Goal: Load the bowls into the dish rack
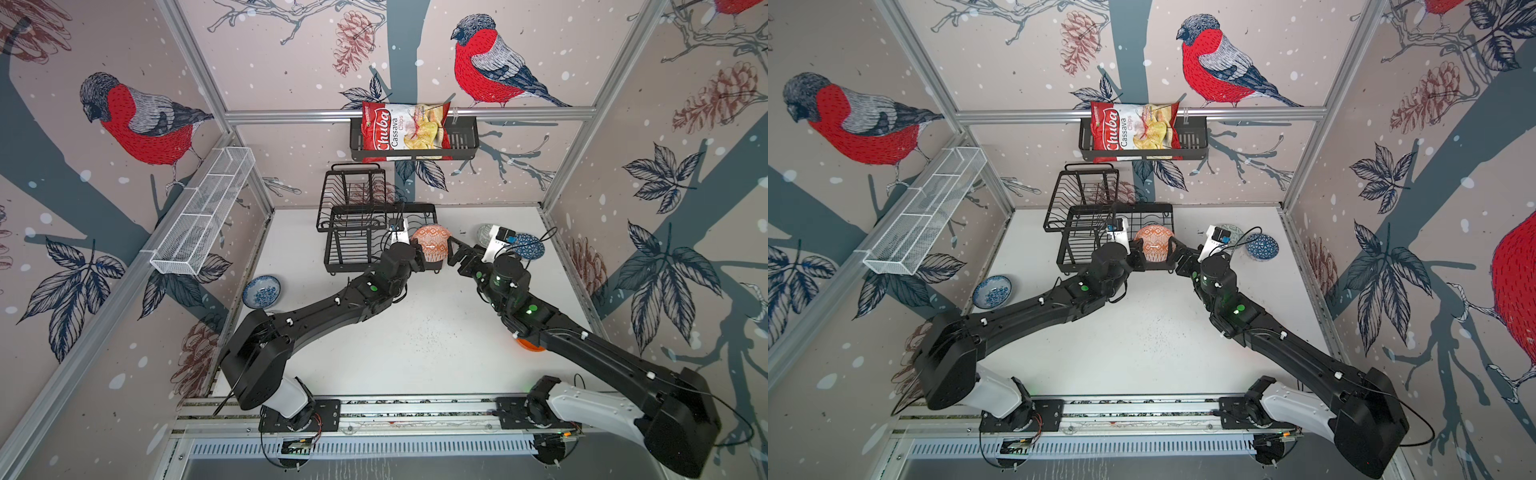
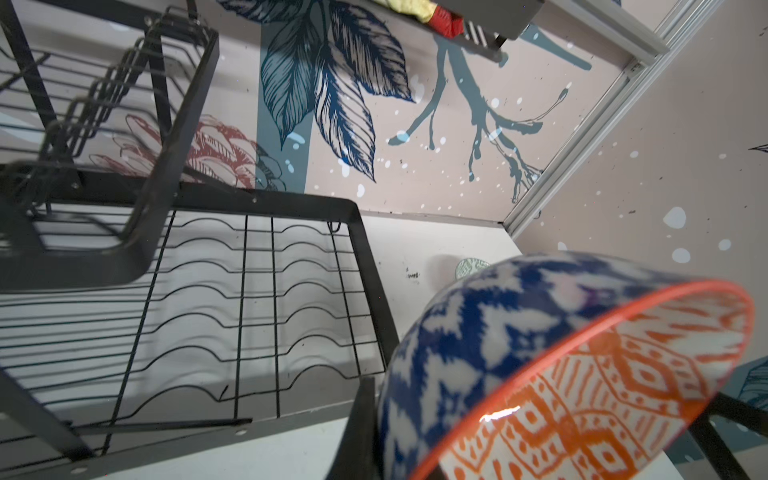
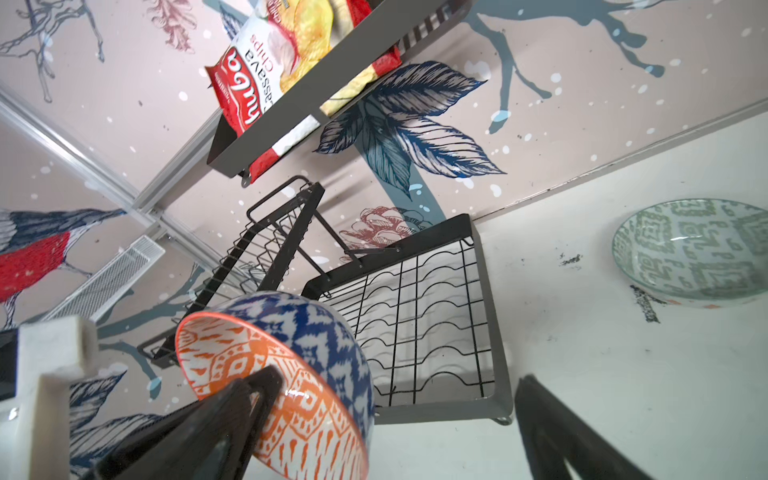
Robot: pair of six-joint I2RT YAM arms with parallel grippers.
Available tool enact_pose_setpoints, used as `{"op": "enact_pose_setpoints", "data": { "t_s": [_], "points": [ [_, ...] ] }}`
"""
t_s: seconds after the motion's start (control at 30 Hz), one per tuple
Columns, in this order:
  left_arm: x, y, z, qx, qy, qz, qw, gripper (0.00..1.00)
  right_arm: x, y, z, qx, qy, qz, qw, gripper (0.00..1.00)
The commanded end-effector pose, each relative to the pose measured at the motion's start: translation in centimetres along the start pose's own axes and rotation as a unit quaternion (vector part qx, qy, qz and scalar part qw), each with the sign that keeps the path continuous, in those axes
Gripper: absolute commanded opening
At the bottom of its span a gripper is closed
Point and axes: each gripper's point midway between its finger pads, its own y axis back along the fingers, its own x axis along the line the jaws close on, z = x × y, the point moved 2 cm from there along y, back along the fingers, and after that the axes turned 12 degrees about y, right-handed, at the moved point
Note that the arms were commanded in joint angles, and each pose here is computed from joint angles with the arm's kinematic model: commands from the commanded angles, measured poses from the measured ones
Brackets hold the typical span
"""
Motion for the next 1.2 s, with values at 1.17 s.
{"op": "enact_pose_setpoints", "data": {
  "t_s": [1.17],
  "points": [
    [-2.9, 0.7, 1.1, -0.237, -0.18, 0.08, 0.951, 0.0, 5.0, -0.8, 3.6, 0.035, -0.366, 0.21, 0.906, 0.81]
  ]
}}
